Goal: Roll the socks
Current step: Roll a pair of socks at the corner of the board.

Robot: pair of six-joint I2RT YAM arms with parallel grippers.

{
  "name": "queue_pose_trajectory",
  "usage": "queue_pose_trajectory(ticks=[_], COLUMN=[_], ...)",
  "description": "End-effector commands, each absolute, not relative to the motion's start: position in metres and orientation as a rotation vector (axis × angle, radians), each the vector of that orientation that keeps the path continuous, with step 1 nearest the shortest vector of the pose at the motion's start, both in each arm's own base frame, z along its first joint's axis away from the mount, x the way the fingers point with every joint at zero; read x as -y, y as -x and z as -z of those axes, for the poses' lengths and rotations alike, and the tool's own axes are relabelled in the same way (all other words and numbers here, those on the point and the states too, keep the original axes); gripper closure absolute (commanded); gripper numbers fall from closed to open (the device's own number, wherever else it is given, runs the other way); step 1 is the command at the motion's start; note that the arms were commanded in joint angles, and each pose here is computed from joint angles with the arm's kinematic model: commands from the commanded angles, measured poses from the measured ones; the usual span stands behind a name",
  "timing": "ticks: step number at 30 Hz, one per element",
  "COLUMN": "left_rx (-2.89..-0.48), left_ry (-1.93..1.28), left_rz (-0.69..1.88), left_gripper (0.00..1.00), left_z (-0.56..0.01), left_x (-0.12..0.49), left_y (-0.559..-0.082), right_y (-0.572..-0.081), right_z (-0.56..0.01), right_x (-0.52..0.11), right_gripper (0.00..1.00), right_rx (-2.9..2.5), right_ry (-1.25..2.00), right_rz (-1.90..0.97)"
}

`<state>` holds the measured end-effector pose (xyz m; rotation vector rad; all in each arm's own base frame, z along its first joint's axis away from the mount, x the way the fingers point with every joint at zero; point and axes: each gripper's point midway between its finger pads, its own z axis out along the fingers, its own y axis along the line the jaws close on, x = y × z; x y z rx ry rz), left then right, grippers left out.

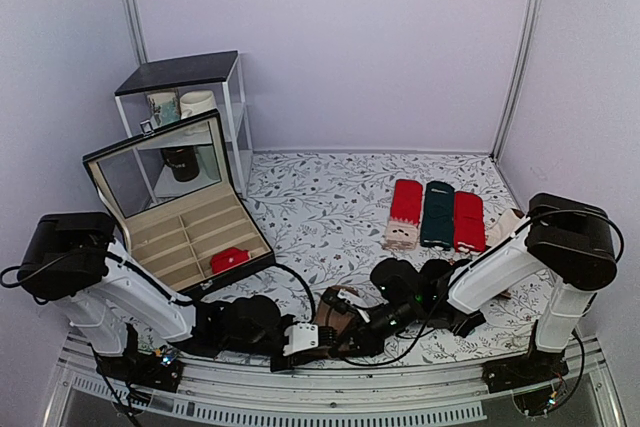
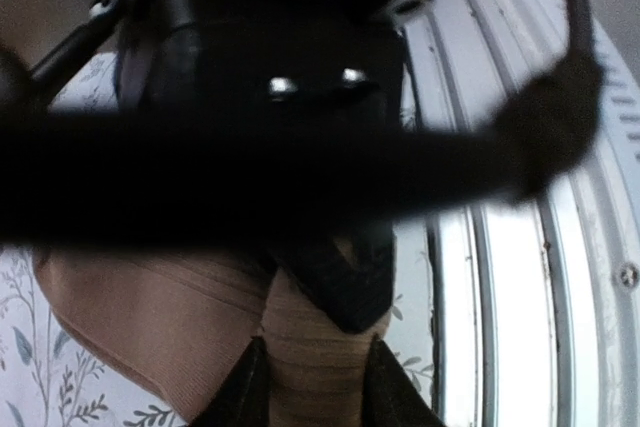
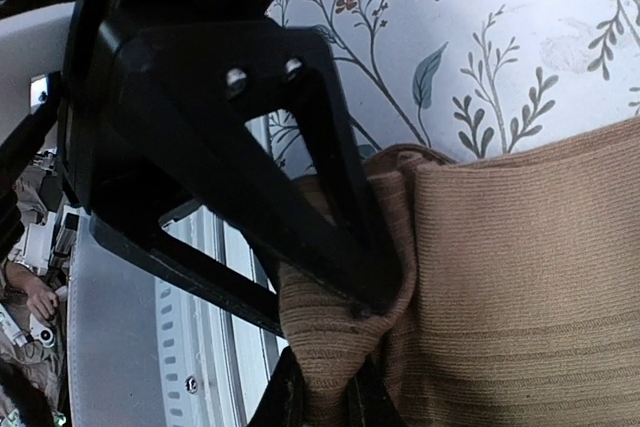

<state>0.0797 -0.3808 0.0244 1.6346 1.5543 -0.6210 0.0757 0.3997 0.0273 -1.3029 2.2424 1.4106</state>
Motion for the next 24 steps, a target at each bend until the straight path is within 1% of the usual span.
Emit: queue_pose_trajectory(ticks=[1,3,4,7,10,13,14,17,18,21,24], left_rx=[-1.639,-1.656,-1.667,-1.707,-1.765,-1.852,-1.878,-1.958,-1.984,-2.083,-2.151], left_ry=[-1.693,-1.700,-1.701,-1.700,-1.685,-1.642,-1.629,-1.607,-1.607,-1.619,-1.632], left_rz=[0.597,0.608,0.609,0.616,0.652,0.733,0.759,0.823,0.846,0.886,0.909], left_gripper=[0.81,0.99,1.00,1.00,1.00,1.00,1.00,1.00,1.00,1.00,1.00], left_z=[-0.001,0.001,0.003,0.007,0.007,0.006,0.005,0.008,0.010,0.017,0.023], left_x=[0.372,0.371,0.370,0.367,0.364,0.361,0.360,0.356,0.357,0.357,0.357], left_y=[-0.071,-0.069,-0.069,-0.067,-0.066,-0.065,-0.065,-0.064,-0.063,-0.061,-0.059], right_y=[-0.060,-0.061,-0.061,-0.065,-0.078,-0.099,-0.103,-0.101,-0.100,-0.096,-0.089], right_z=[0.021,0.021,0.020,0.011,-0.006,-0.035,-0.046,-0.064,-0.071,-0.086,-0.088], right_x=[-0.365,-0.365,-0.365,-0.367,-0.366,-0.359,-0.356,-0.342,-0.342,-0.347,-0.357], right_gripper=[0.97,0.96,0.96,0.93,0.78,0.67,0.62,0.51,0.49,0.47,0.45], right_rx=[-2.510,-2.510,-2.507,-2.473,-2.389,-2.226,-2.154,-1.933,-1.862,-1.730,-1.646], right_ry=[1.318,1.320,1.319,1.315,1.274,1.186,1.164,1.175,1.180,1.223,1.307], right_rz=[-1.285,-1.280,-1.279,-1.268,-1.207,-1.112,-1.085,-0.919,-0.863,-0.750,-0.637])
